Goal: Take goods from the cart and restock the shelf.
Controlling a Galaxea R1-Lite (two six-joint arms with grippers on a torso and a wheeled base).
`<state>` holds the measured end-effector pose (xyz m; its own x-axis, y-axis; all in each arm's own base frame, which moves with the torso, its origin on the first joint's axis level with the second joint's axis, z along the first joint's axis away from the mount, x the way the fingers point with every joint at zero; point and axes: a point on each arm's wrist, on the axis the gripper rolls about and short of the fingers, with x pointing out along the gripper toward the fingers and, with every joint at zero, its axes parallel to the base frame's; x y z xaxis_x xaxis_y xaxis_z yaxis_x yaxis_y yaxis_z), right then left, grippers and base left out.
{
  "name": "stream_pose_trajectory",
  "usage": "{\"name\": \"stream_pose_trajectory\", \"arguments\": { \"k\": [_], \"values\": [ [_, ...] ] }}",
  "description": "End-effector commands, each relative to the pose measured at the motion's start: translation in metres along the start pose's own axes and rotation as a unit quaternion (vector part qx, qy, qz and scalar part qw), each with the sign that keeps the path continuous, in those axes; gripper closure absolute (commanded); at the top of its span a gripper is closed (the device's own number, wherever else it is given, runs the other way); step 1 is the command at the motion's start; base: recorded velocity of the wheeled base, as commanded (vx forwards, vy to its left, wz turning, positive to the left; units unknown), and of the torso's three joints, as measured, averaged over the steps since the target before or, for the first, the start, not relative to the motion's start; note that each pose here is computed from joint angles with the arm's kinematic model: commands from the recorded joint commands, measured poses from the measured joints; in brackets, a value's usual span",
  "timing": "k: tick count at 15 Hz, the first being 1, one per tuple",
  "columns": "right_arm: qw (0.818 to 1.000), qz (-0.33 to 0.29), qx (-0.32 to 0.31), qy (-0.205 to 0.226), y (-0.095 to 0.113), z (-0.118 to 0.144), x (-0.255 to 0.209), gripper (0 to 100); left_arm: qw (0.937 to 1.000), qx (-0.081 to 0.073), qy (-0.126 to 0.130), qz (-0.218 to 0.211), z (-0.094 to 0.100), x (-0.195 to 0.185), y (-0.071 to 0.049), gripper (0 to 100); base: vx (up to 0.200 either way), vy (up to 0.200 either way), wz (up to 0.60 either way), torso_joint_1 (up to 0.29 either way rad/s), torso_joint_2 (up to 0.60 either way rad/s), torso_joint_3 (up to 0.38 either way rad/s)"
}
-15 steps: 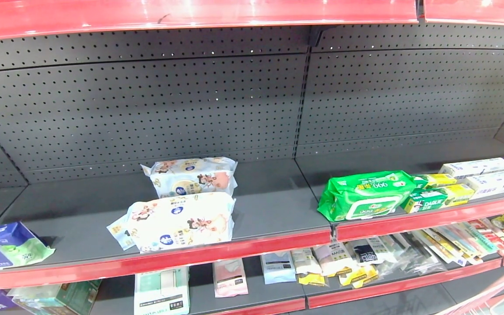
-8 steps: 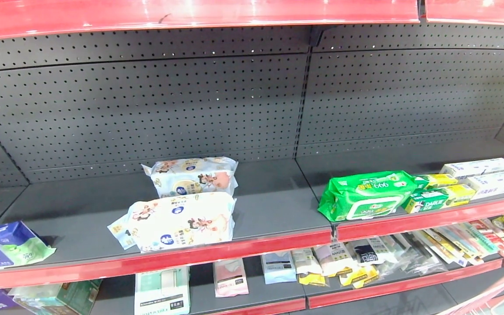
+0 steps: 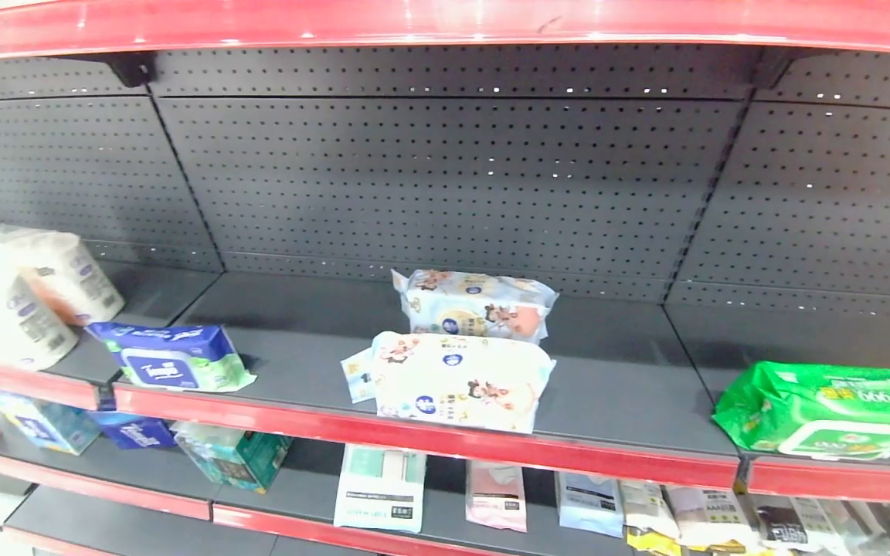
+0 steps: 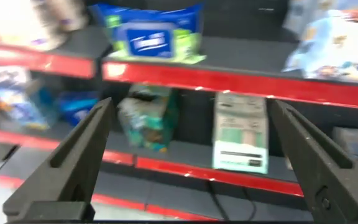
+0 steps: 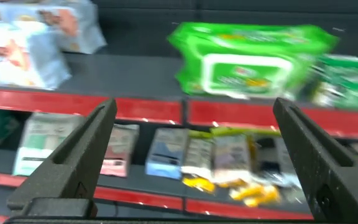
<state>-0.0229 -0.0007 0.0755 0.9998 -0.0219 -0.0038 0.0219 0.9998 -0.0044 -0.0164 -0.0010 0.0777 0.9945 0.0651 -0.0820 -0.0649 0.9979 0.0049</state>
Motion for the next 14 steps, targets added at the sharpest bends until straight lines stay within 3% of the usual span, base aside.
{"name": "stream_pose_trajectory", "arguments": {
  "k": [1,14],
  "values": [
    [1.0,0.0,0.0,0.0,0.0,0.0,0.0001,0,1.0,0.0,0.003,0.0,0.0002,0.0005,0.0,0,0.0,0.0,0.0,0.0,0.0,0.0],
    [1.0,-0.002,0.001,0.001,0.0,-0.0004,0.0002,0,1.0,0.0,0.003,0.0,0.0002,0.0005,0.0,0,0.0,0.0,0.0,0.0,0.0,0.0]
  ]
}}
